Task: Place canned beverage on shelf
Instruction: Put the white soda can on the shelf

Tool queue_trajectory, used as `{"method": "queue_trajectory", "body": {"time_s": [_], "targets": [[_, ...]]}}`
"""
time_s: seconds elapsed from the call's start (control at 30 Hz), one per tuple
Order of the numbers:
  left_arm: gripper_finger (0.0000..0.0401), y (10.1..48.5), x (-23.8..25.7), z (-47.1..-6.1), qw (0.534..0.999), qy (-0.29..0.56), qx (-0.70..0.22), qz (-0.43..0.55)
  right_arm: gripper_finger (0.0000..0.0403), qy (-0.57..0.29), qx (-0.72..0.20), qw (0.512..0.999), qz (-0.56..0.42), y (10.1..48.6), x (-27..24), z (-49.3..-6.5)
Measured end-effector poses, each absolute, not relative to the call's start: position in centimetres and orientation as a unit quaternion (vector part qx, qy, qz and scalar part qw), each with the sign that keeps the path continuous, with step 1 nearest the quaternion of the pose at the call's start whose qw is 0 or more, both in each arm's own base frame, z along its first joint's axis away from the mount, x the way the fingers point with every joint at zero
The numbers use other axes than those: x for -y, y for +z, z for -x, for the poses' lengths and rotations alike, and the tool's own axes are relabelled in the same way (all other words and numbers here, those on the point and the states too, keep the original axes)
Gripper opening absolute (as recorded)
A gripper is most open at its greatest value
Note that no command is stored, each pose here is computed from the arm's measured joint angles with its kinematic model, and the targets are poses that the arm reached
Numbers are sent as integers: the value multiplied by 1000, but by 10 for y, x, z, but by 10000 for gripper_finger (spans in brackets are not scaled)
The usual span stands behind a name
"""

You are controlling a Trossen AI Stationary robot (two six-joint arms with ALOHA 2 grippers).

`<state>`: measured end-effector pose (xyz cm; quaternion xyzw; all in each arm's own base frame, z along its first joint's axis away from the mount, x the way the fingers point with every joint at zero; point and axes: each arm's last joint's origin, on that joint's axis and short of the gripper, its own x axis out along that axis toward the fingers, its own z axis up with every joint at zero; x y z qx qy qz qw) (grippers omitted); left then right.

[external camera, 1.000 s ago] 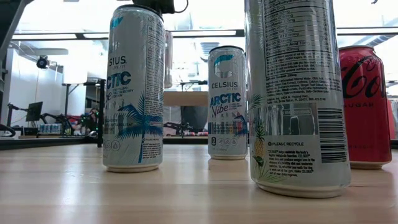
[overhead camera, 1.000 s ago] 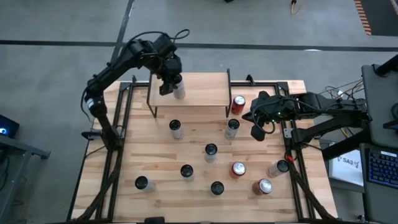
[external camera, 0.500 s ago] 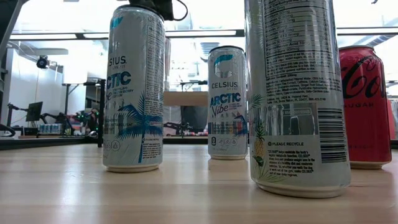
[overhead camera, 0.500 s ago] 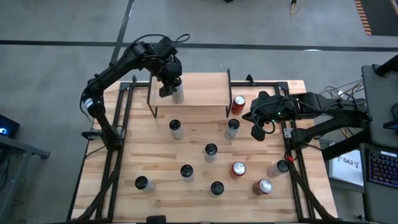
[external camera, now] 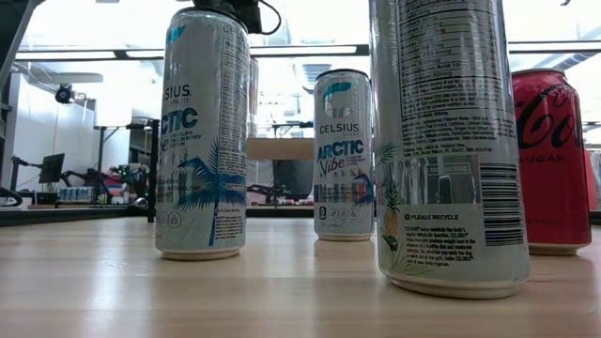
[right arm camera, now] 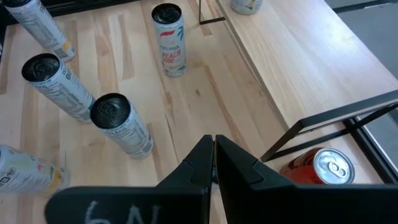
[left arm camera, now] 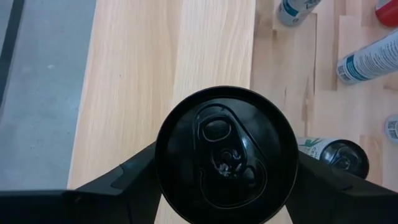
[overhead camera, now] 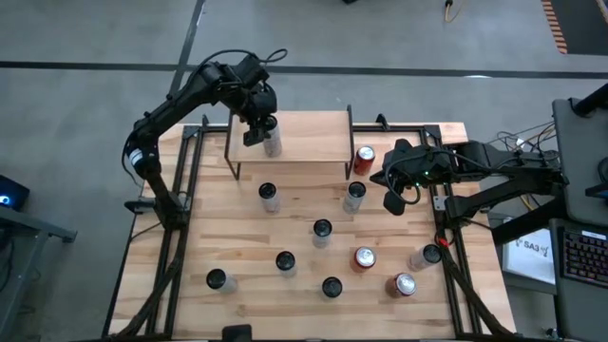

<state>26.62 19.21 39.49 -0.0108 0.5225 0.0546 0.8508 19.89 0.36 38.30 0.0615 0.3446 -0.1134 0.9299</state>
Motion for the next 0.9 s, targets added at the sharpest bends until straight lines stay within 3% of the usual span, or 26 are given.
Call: {"method": "queue_trajectory", "body": {"time_s": [0.23,0.5,0.9], "targets": [[256,395,-192,-267,851,59,-521,15,9,-110,-346,930,-52,383,-4,-199],[290,392,-194,-268,848,61,-526,16,9,-109,-346,930,-51,383,-4,-199],[294,409,-189,-261,858,67,-508,6,9,-110,-346,930,-52,383,-4,-199]]}}
